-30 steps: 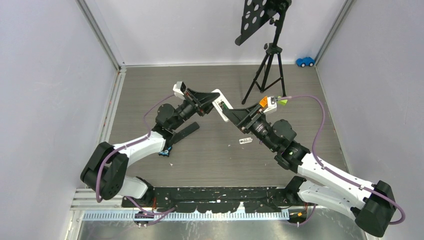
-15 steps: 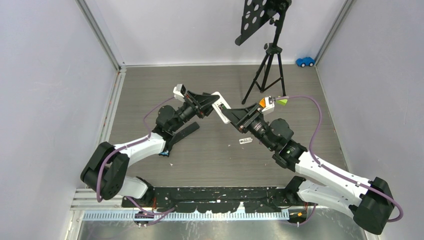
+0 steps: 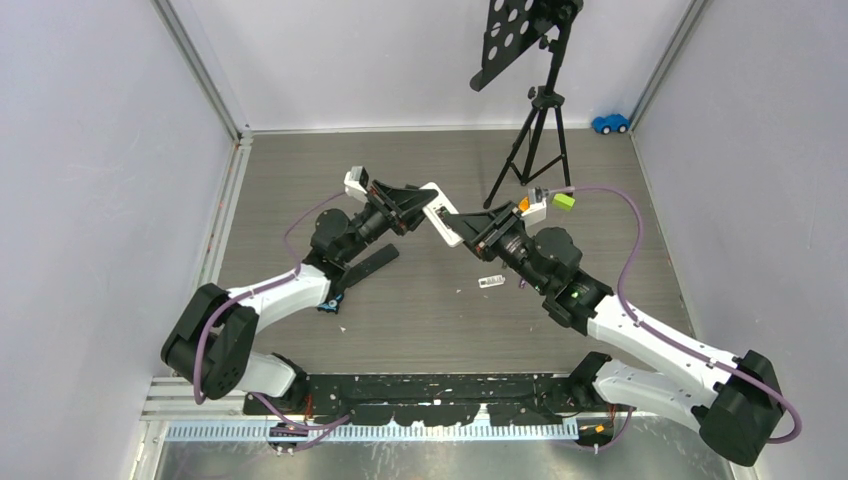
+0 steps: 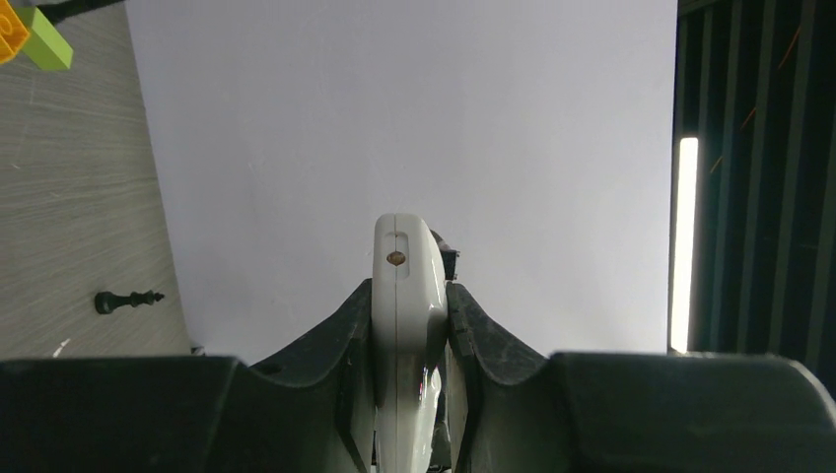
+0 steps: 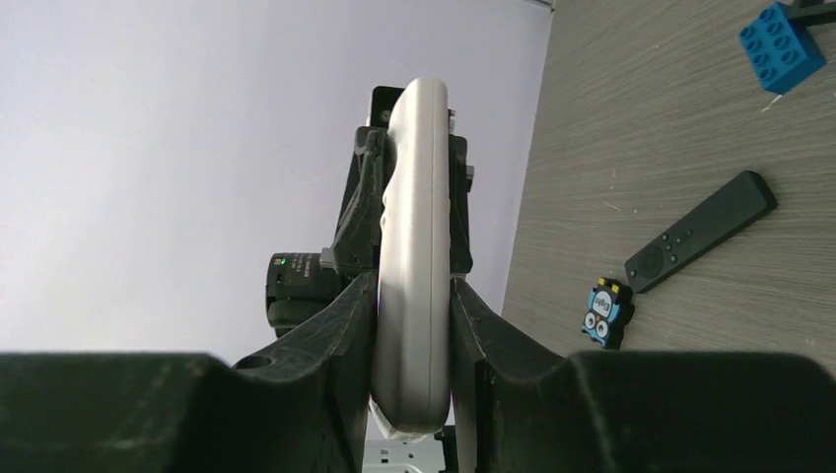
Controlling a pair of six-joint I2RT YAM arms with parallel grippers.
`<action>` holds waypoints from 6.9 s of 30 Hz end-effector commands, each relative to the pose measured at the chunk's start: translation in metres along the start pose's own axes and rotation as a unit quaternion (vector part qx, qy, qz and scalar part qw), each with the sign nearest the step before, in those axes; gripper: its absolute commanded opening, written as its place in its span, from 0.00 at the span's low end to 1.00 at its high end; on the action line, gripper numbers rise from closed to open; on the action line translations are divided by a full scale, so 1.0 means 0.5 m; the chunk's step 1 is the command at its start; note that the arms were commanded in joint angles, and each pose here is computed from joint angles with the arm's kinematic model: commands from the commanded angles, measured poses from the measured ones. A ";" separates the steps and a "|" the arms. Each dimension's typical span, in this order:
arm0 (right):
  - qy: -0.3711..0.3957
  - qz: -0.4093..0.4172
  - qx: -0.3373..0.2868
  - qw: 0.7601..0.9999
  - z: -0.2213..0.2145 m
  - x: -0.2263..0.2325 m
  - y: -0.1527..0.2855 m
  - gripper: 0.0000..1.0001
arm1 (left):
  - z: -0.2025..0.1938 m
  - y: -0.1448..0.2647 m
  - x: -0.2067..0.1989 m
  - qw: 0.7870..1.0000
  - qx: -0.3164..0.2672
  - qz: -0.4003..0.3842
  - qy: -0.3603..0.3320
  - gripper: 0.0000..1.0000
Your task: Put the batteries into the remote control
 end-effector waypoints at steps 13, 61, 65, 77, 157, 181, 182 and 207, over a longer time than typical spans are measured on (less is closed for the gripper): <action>0.084 -0.064 0.040 0.994 0.036 -0.029 0.017 0.55 | -0.013 0.017 -0.058 0.974 0.100 -0.029 -0.202 0.00; 0.079 0.183 0.267 0.943 -0.034 -0.037 0.008 0.76 | -0.010 0.059 -0.047 0.960 0.171 -0.086 -0.206 0.00; 0.064 0.198 0.297 0.932 -0.043 -0.026 0.004 0.50 | -0.011 0.062 -0.046 0.961 0.170 -0.084 -0.201 0.00; 0.134 0.174 0.408 0.886 -0.056 -0.033 0.021 0.10 | -0.017 0.104 -0.094 0.917 0.283 -0.012 -0.282 0.56; 0.213 -0.495 0.132 0.832 0.165 -0.411 0.029 0.45 | 0.052 0.149 0.062 0.923 0.110 0.234 -0.284 0.00; 0.246 -0.500 0.149 0.817 0.171 -0.429 0.035 0.30 | 0.050 0.138 0.067 0.930 0.122 0.217 -0.272 0.00; 0.243 -0.498 0.151 0.818 0.169 -0.428 0.036 0.27 | 0.050 0.138 0.066 0.930 0.122 0.216 -0.271 0.00; 0.195 -0.412 0.118 0.882 0.147 -0.339 0.046 0.00 | 0.048 0.145 0.081 0.932 0.110 0.218 -0.269 0.00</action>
Point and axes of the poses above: each gripper's point midway between its finger pads, its own y axis back along the fingers, its own x axis along the line the jaws close on, z = x × y, the point moved 9 cm from there along y, back along the fingers, and after that the axes turned 10 degrees about -y, right-handed, at the moved point
